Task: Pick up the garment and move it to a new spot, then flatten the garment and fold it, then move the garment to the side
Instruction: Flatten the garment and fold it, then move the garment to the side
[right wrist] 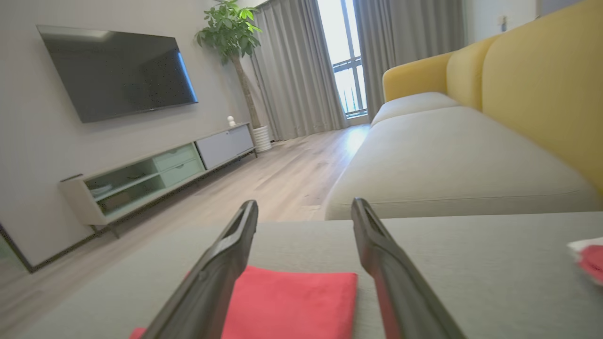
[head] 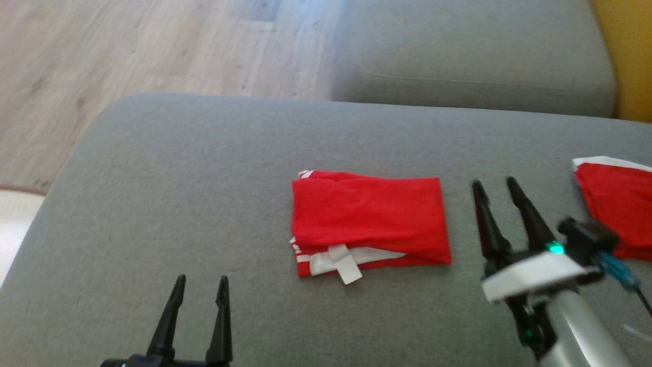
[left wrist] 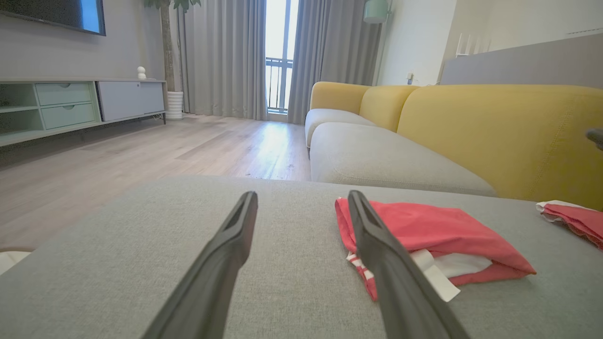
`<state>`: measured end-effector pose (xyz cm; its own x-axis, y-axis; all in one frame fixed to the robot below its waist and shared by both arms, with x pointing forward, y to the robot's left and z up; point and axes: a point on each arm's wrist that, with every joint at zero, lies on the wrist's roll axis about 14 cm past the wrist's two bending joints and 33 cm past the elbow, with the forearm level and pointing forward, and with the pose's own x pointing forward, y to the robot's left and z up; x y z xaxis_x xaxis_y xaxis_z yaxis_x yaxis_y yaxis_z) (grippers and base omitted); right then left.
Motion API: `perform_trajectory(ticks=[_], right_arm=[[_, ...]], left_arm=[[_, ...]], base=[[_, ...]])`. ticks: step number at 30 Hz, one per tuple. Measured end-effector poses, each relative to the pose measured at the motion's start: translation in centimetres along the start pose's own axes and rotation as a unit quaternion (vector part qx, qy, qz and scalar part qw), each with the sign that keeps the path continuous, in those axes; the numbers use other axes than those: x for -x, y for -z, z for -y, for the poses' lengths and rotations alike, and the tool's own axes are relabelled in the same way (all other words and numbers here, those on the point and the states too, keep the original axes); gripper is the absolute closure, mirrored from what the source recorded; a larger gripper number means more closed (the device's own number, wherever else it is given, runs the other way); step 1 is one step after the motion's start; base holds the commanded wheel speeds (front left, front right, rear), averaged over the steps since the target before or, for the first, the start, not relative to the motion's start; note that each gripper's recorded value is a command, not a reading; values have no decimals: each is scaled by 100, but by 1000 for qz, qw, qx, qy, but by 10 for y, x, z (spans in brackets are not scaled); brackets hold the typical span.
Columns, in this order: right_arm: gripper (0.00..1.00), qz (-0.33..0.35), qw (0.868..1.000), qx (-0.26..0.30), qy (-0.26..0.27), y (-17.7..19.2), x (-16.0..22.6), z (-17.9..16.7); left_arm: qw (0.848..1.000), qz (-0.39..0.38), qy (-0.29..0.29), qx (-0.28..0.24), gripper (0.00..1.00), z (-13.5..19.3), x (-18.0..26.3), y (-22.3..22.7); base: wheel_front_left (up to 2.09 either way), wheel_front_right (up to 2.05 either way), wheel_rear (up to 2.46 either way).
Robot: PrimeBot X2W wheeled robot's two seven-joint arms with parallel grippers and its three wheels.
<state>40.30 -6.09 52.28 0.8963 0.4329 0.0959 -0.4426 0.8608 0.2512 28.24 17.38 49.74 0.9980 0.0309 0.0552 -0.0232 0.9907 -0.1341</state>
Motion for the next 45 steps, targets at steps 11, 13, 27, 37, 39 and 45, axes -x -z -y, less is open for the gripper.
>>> perform_trajectory(ticks=[11, 13, 27, 37, 39, 45], right_arm=[[0, -58, 995, 29, 79, 48, 98, 17], [0, -59, 994, 28, 82, 50, 101, 15], [0, -45, 995, 32, 86, 43, 99, 13], [0, -68, 993, 1, 97, 60, 98, 15], [0, -80, 992, -4, 98, 68, 95, 16], [0, -109, 990, -28, 81, 82, 58, 15]], left_arm=[[1000, -7, 7, -3, 0, 6, 11, 5], [1000, -5, 10, -3, 0, 7, 11, 5], [1000, -8, 19, -11, 0, 10, 11, 7], [999, -24, 19, -18, 0, 9, 8, 14], [999, -31, 17, -19, 0, 8, 7, 18], [998, -53, 20, -22, 0, 7, -1, 28]], base=[[0, 0, 0], [0, 0, 0], [0, 0, 0], [0, 0, 0], [0, 0, 0], [0, 0, 0]])
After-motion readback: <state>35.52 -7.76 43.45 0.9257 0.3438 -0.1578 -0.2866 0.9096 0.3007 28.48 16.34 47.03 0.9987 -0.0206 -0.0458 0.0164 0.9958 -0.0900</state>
